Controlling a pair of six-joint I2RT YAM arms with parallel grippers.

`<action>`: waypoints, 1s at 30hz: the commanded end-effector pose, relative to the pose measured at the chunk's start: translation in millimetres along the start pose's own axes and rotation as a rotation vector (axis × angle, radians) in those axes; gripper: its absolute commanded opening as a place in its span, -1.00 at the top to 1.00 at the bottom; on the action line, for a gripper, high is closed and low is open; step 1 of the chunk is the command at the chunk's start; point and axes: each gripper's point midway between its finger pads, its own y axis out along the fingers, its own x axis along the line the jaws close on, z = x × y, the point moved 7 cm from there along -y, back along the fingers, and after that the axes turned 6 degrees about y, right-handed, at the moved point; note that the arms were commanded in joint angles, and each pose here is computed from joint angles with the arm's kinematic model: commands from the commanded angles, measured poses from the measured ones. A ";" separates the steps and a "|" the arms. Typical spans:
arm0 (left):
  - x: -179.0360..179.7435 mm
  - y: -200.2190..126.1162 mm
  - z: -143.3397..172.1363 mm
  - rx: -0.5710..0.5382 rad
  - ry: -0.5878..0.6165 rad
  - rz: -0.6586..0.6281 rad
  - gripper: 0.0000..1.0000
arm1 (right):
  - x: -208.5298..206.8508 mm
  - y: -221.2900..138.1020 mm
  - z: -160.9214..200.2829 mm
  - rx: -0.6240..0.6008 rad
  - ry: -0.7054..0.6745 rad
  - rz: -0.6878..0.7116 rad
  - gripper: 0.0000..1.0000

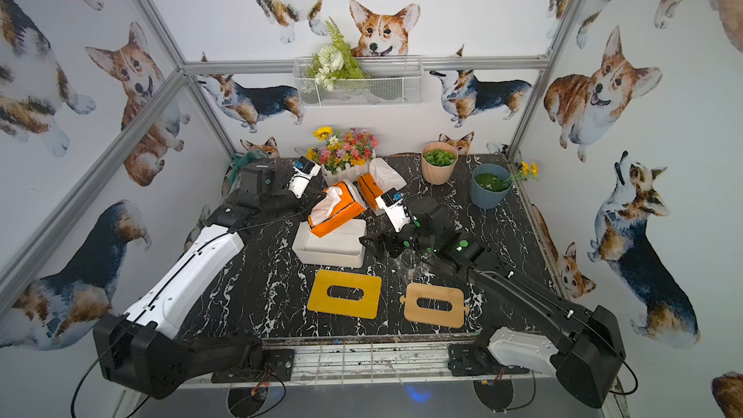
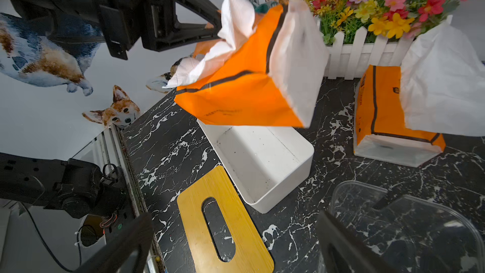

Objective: Put the tissue paper into the tissue box
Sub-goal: Place the paper towel in the tissue box.

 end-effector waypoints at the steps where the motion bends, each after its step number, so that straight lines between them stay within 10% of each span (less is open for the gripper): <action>1: -12.0 7.4 5.9 0.068 0.187 0.094 1.00 | -1.3 -9.4 0.7 -0.007 0.017 0.005 -0.99; 30: -7.7 51.4 68.6 0.338 0.464 0.201 1.00 | -11.9 -8.4 38.2 0.044 0.080 0.001 -0.99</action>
